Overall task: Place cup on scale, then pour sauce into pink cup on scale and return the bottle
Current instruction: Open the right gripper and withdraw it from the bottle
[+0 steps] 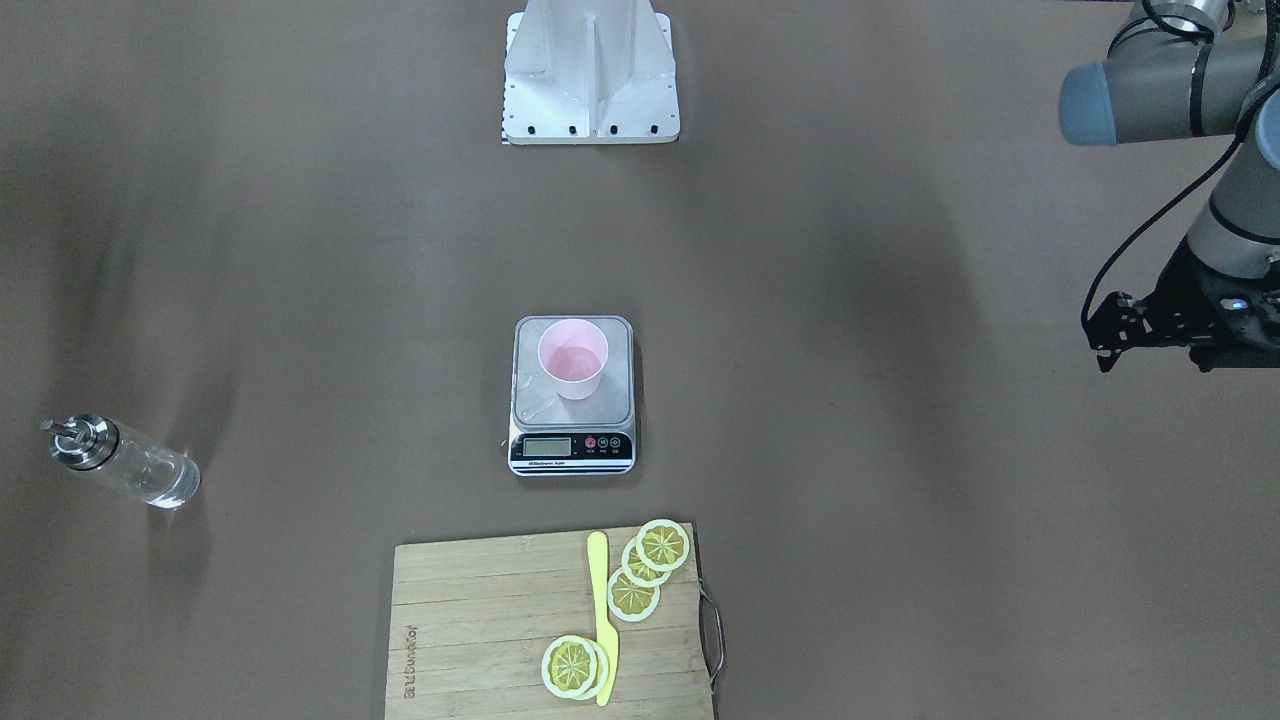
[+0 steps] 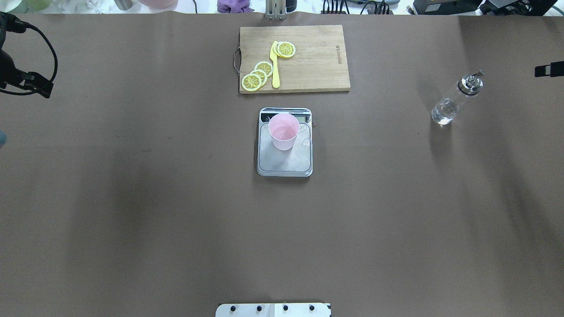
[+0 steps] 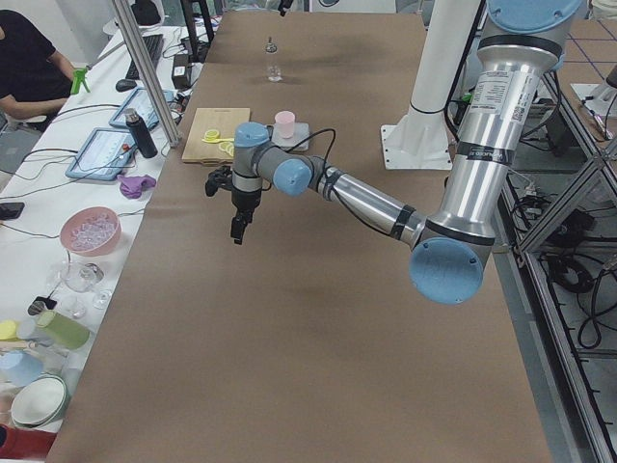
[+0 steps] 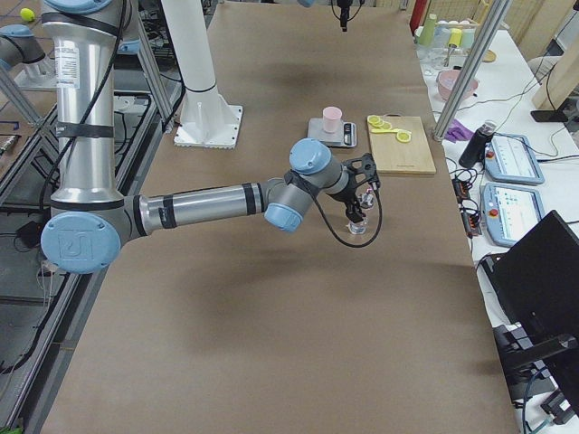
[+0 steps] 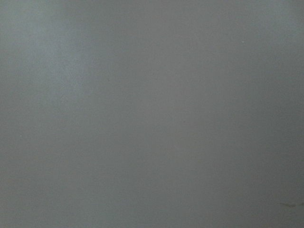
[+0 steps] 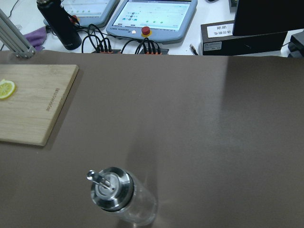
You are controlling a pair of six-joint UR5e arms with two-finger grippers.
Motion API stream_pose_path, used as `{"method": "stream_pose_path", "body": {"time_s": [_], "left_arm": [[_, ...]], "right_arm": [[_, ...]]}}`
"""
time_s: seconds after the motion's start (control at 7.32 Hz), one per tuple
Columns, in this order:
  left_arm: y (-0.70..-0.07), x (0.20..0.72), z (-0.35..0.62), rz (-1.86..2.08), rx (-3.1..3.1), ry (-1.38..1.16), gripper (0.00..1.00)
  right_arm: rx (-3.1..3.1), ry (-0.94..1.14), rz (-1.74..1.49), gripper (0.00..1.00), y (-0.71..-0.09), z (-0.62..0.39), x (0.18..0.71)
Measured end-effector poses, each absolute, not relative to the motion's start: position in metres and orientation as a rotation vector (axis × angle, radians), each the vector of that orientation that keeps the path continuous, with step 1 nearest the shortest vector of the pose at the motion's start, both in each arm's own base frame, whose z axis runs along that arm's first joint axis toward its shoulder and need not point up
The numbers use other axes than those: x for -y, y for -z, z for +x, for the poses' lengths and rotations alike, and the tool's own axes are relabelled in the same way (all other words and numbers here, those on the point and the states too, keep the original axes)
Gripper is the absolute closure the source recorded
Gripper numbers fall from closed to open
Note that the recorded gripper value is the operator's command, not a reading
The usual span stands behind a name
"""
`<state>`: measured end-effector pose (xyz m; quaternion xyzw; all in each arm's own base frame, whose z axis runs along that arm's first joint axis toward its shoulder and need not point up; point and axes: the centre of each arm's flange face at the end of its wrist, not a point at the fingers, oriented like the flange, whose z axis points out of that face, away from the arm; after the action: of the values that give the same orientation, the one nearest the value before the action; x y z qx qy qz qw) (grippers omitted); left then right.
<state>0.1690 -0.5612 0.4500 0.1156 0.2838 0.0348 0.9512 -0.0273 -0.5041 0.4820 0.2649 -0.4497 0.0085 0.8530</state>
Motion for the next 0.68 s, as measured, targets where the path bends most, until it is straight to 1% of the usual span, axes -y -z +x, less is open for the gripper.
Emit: {"method": "stream_pose_path", "body": {"time_s": [0.14,0.41,0.68], "left_arm": [[-0.448,0.560,0.169,0.237,-0.581,-0.072,0.02],[-0.448,0.557,0.164,0.236,-0.586,-0.070,0.02],[-0.462,0.550,0.149,0.213,-0.587,-0.067,0.02]], "right_arm": [[0.895,0.028,0.512,0.00,-0.494,-0.003,0.508],[0.766,0.022,0.379,0.00,-0.512,0.010,0.524],[0.652,0.000,0.170,0.00,-0.481,0.003,0.566]]}}
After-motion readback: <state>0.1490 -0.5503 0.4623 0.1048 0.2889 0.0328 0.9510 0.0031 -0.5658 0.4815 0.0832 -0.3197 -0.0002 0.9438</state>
